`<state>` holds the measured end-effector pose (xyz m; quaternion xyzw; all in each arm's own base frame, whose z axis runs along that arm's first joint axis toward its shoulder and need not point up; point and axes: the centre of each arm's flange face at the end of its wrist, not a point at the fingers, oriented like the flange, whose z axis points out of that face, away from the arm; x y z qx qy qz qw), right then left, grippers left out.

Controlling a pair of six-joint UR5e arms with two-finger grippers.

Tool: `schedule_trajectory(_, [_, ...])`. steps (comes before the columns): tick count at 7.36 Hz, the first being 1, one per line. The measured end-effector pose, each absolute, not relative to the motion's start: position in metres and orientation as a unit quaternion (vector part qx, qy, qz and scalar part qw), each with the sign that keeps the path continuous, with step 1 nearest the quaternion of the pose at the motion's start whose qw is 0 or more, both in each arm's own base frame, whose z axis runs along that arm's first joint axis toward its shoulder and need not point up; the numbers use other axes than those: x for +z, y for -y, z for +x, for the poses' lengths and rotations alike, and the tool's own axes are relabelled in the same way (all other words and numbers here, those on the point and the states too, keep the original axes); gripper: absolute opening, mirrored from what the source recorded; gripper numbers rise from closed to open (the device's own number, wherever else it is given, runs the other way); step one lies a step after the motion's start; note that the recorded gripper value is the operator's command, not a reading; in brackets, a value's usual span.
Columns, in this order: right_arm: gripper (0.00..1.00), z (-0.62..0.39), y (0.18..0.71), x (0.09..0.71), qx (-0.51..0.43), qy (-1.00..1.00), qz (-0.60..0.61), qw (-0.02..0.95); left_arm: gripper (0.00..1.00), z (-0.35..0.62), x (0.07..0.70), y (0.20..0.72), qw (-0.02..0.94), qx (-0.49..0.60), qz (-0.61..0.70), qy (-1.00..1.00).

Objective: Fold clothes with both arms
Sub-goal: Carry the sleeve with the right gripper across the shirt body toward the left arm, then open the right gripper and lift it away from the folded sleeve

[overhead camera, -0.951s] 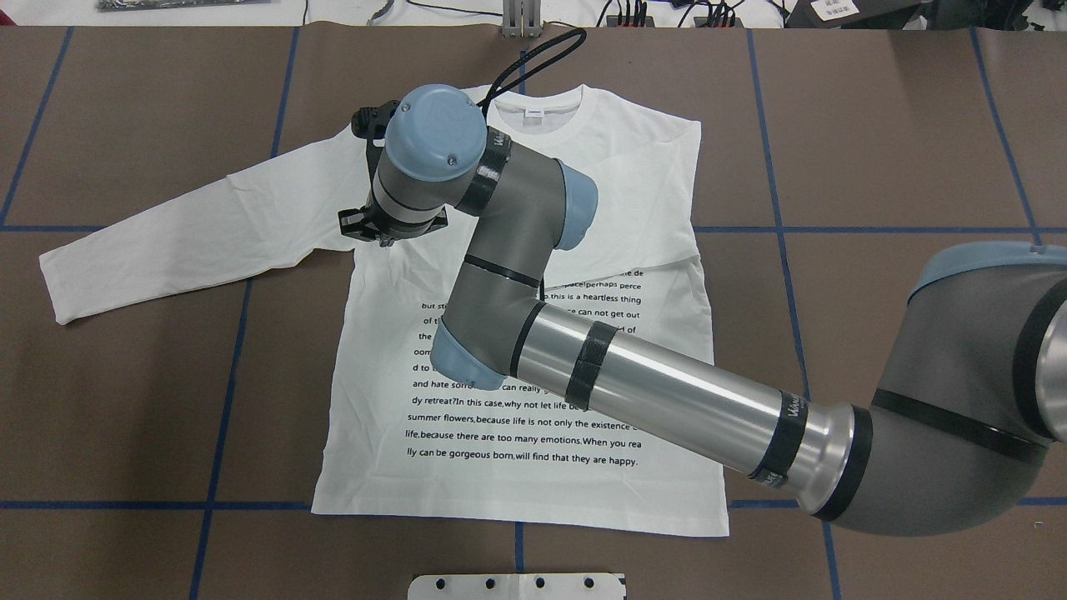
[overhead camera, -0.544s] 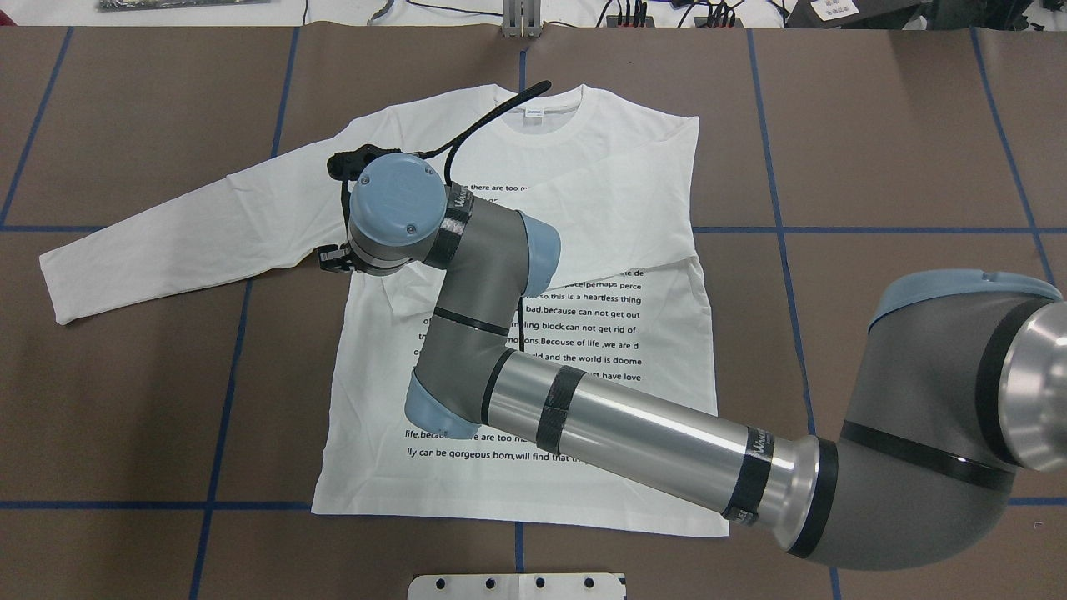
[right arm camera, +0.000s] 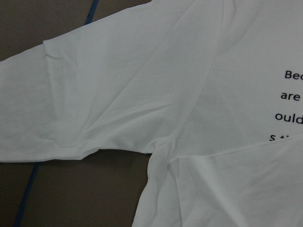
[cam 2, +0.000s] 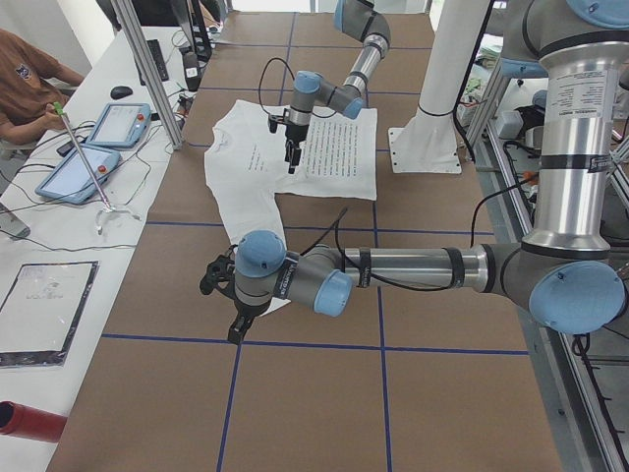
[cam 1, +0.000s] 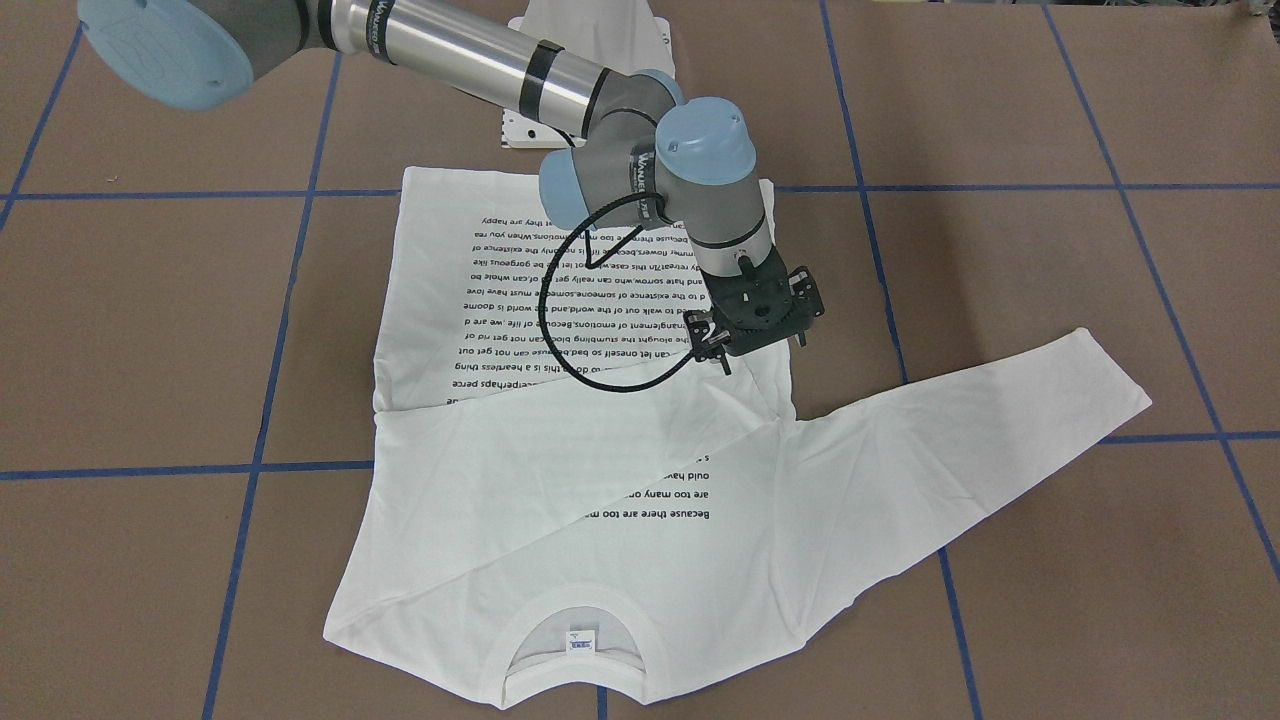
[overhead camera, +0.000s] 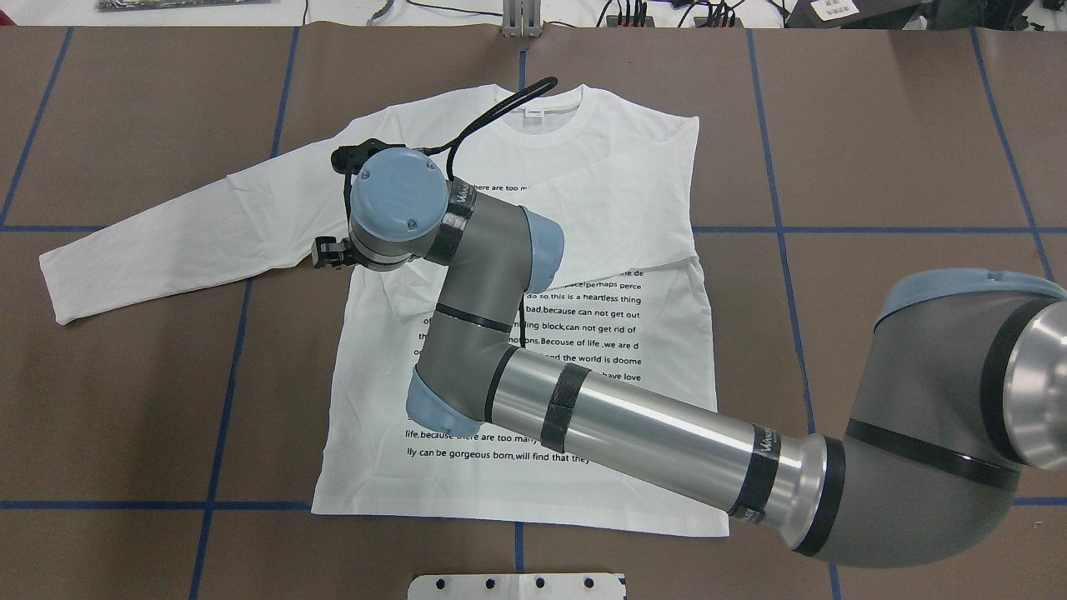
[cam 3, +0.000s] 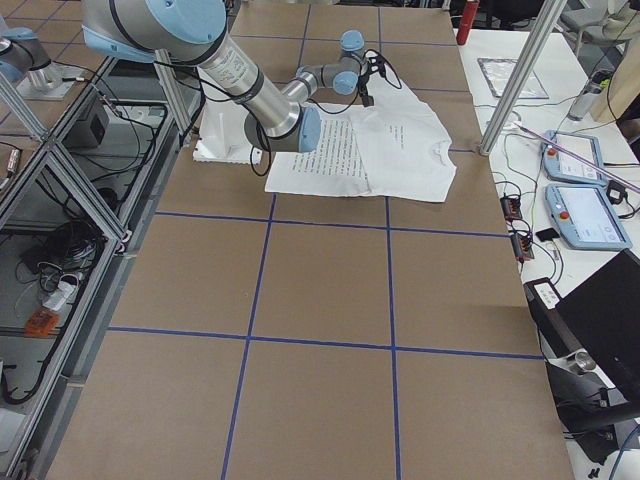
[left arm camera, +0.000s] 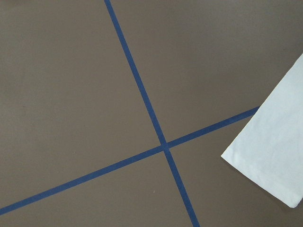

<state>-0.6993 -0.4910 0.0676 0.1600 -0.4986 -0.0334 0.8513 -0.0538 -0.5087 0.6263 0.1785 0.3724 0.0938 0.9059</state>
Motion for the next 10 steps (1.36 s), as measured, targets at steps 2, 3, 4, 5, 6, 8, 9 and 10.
schedule_trajectory(2, [1.00, -0.635, 0.522, 0.092, -0.019, 0.461, 0.115, 0.879, 1.00, -0.027, 0.616, 0.508, 0.900, 0.038, 0.181, -0.394])
schedule_trajectory(3, [1.00, -0.593, 0.538, 0.117, -0.016, 0.449, 0.094, 0.888, 1.00, -0.011, 0.616, 0.502, 0.896, 0.013, 0.180, -0.407])
schedule_trajectory(4, [1.00, -0.550, 0.548, 0.147, -0.021, 0.438, 0.083, 0.895, 1.00, 0.008, 0.617, 0.493, 0.892, -0.011, 0.176, -0.417])
schedule_trajectory(5, [1.00, -0.509, 0.555, 0.174, -0.029, 0.427, 0.075, 0.901, 1.00, 0.031, 0.617, 0.484, 0.888, -0.037, 0.171, -0.426])
schedule_trajectory(6, [1.00, -0.471, 0.560, 0.197, -0.040, 0.419, 0.068, 0.905, 1.00, 0.053, 0.612, 0.475, 0.884, -0.063, 0.165, -0.433])
schedule_trajectory(8, [1.00, -0.409, 0.557, 0.242, -0.058, 0.405, 0.064, 0.910, 1.00, 0.091, 0.597, 0.462, 0.882, -0.096, 0.159, -0.432])
schedule_trajectory(9, [1.00, -0.384, 0.552, 0.266, -0.064, 0.399, 0.063, 0.913, 1.00, 0.101, 0.594, 0.460, 0.883, -0.103, 0.159, -0.429])
schedule_trajectory(10, [1.00, -0.363, 0.543, 0.290, -0.071, 0.392, 0.062, 0.915, 1.00, 0.109, 0.595, 0.459, 0.886, -0.106, 0.162, -0.422])
